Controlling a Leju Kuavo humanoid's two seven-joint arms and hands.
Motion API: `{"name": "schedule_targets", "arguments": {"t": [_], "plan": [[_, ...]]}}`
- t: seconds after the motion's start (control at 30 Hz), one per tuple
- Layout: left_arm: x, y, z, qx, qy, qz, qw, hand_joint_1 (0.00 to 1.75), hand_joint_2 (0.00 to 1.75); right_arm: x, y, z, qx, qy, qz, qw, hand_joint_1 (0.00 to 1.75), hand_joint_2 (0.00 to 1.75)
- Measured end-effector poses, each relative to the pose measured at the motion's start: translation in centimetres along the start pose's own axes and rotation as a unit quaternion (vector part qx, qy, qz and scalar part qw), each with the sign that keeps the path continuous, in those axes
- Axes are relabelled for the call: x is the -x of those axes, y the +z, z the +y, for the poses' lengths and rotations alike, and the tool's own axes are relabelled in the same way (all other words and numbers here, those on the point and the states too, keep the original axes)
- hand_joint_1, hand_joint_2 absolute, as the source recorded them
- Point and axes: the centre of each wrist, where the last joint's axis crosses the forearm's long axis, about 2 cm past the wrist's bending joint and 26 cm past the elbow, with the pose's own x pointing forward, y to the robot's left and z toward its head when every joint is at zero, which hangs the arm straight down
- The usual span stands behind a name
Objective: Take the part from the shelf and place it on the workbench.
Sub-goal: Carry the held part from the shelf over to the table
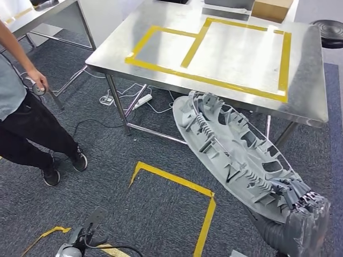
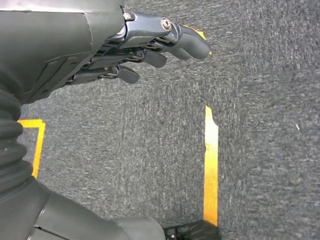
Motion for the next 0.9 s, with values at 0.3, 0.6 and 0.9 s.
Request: {"name": "schedule_targets", "arguments": {"t": [0.3, 0.6, 0.9], "plan": [[-0.1, 0.0, -0.1, 0.004, -0.001, -0.001, 1.000, 0.00, 1.75, 0.5, -0.8, 0.1, 0.010, -0.002, -0.001, 1.000, 1.75, 1.75], [-0.2, -0.1, -0.1, 0.008, -0.003, -0.002, 1.000, 0.00, 1.75, 0.7, -1.2, 0.3, 0.011, -0.006, 0.001, 1.000, 1.75, 1.75], [-0.2, -0.1, -0.1, 0.011, -0.004, -0.002, 1.000, 0.00, 1.75, 1.1, -1.4, 0.8, -0.004, -0.005, 0.002, 1.000, 1.75, 1.75]]}}
